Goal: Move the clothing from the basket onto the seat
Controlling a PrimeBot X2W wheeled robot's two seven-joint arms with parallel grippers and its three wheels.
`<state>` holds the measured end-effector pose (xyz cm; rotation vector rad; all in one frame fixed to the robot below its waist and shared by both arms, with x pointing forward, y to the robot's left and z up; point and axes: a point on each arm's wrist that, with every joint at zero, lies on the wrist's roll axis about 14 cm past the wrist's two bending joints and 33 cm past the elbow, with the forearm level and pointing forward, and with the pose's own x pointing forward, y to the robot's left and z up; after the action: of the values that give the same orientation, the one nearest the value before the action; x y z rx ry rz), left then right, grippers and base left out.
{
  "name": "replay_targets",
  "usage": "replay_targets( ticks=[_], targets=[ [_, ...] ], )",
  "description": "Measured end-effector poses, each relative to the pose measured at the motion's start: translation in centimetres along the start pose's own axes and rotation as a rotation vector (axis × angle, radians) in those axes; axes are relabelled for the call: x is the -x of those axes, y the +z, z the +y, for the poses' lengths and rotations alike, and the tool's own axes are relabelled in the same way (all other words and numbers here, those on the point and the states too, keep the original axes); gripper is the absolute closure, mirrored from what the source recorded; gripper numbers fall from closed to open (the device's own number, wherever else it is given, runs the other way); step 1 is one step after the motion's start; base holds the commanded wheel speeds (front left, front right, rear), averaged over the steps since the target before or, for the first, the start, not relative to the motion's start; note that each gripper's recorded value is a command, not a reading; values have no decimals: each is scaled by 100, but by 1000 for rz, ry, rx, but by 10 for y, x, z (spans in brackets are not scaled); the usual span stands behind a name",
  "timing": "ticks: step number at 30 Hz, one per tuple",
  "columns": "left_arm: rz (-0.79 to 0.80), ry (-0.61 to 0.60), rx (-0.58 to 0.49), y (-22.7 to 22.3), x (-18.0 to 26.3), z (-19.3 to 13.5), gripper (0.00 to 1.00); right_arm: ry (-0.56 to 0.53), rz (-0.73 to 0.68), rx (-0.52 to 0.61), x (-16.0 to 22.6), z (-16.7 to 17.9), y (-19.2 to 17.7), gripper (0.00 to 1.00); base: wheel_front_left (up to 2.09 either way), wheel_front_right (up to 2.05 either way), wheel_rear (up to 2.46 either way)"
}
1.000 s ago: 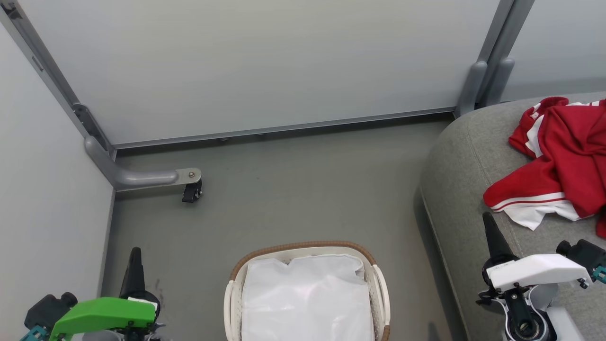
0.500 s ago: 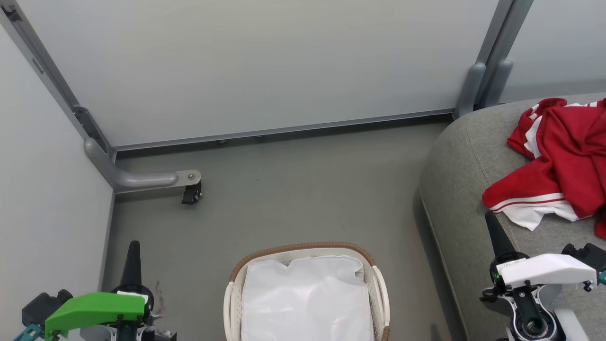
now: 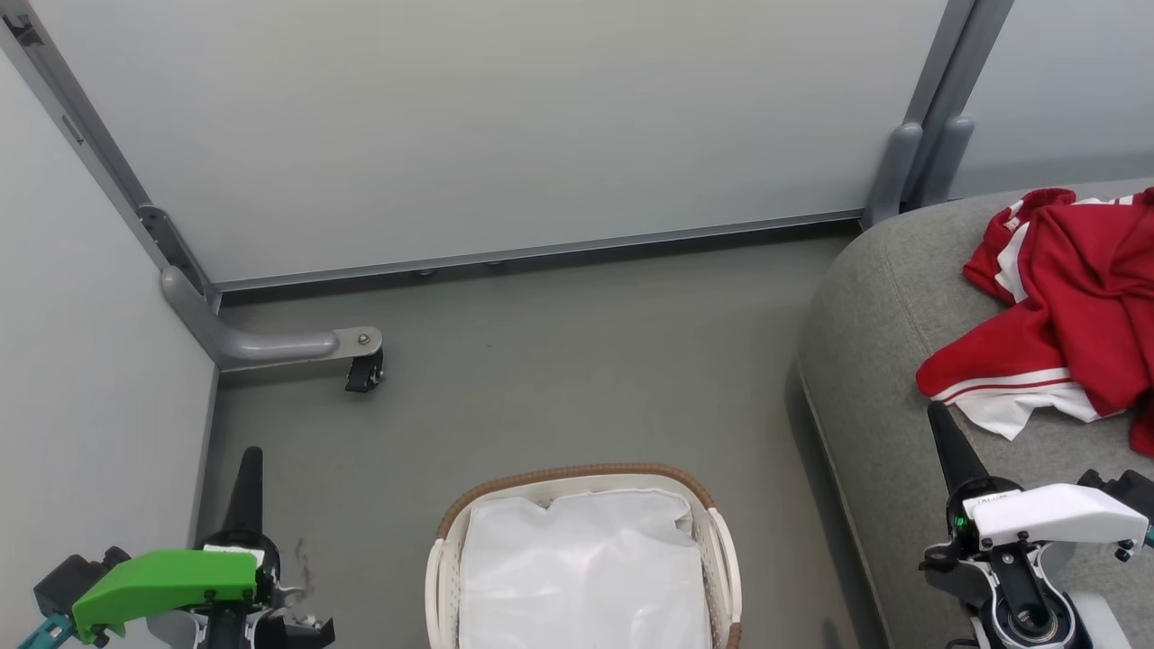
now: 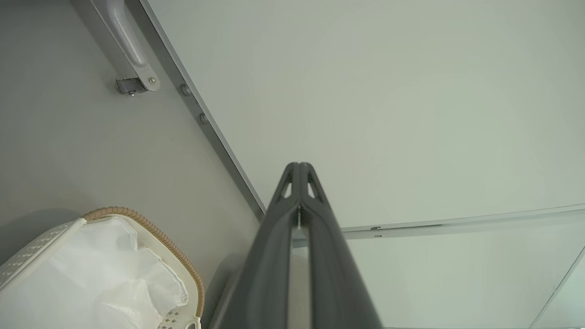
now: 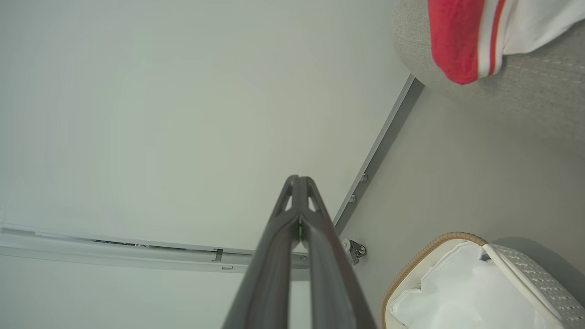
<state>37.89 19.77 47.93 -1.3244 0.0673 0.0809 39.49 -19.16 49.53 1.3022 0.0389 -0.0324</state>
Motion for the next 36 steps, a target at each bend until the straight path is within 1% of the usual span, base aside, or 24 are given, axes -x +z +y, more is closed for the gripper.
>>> replay_targets(
  ticks=[22,36],
  targets=[
    [7,-44,158,4,-4,-13,100,25,-1,-174,3,5,6,100,0,0,0],
    [12,-80,241,7,-6,-23,100,45,-4,-264,5,9,10,100,0,0,0]
  ],
)
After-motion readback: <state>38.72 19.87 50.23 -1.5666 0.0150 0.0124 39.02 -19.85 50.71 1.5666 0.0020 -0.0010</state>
